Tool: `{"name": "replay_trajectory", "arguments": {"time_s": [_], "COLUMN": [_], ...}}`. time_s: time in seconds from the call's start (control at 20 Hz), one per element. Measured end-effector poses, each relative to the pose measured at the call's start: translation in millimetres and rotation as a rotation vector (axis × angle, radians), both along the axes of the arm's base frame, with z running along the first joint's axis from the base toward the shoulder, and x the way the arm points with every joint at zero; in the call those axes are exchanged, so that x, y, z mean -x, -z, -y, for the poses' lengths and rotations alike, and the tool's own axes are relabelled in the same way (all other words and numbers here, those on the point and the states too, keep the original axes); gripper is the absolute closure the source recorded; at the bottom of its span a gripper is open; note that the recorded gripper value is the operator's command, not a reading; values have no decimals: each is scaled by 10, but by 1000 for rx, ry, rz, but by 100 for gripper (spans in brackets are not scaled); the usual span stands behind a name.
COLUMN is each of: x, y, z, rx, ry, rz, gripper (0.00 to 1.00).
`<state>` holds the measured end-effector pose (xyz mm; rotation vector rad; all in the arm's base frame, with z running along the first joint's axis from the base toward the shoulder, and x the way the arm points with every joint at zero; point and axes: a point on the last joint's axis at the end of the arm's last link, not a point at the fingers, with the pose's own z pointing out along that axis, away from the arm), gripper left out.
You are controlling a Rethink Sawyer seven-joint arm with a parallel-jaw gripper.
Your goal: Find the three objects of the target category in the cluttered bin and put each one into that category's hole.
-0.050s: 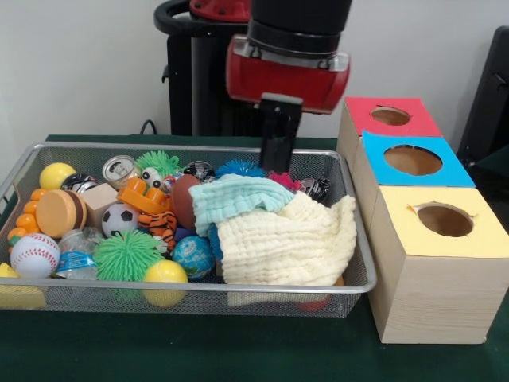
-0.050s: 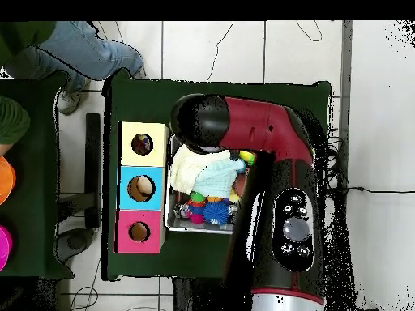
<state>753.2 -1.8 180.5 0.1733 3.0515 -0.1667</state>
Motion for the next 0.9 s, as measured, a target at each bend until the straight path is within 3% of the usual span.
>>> {"name": "replay_trajectory", "arguments": {"time_s": [0.35,0.65,0.7,0.9], "x": [102,154,139,103], "y": [268,425,480,514], "z": [379,553,581,553], "rx": [30,36,36,30], "ry": [17,23,21,16], "rz": [-42,-64,-66,-66], "gripper": [100,100,0,0]}}
